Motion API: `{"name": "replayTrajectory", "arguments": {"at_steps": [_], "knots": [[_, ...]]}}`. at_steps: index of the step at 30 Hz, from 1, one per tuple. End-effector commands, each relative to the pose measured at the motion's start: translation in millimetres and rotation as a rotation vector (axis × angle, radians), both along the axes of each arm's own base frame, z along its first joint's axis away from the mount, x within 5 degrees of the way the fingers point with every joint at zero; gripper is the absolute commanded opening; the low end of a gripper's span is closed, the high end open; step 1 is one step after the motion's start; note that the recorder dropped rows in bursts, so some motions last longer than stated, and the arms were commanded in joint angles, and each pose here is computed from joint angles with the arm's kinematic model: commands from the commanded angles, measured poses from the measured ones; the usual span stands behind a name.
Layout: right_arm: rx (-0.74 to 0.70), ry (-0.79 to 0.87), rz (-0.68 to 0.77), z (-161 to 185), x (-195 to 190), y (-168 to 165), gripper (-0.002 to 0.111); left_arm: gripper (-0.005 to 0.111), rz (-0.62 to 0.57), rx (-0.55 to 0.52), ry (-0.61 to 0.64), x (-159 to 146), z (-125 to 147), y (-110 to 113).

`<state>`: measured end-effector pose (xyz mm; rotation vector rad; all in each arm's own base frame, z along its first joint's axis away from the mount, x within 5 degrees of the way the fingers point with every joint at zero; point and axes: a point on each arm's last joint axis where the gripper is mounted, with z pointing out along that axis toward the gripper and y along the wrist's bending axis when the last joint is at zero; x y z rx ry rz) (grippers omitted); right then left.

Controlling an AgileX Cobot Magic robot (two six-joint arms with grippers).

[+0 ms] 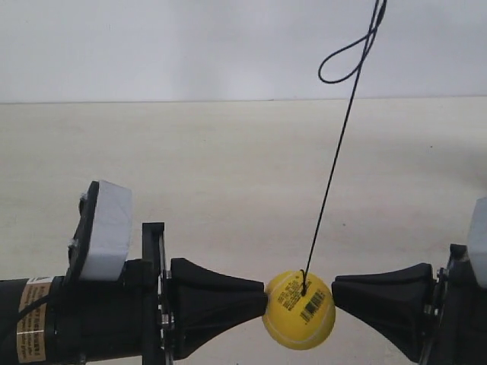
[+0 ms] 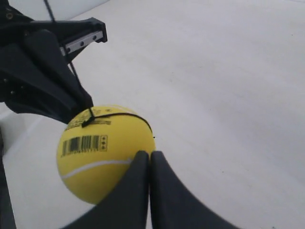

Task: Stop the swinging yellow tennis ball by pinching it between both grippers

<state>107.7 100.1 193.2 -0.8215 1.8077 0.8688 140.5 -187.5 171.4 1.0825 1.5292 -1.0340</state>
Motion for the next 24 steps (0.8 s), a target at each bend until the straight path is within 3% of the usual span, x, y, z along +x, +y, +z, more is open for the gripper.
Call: {"name": "replayTrajectory", "arguments": {"at_steps": [1,5,11,24], "knots": [[0.011,0.002,0.029,1,-2,2,0.000,0.005,-0.002,-0.039,0.038,3,-12,-3],[0.011,0.002,0.029,1,-2,2,0.000,0.005,0.039,-0.011,0.042,8,-22,-3],[0.019,0.000,0.036,2,-3,2,0.000,0.005,0.083,-0.066,0.028,12,-17,-3],[0.015,0.001,0.044,1,-3,2,0.000,0.005,0.078,-0.084,0.024,11,-15,-3]]}}
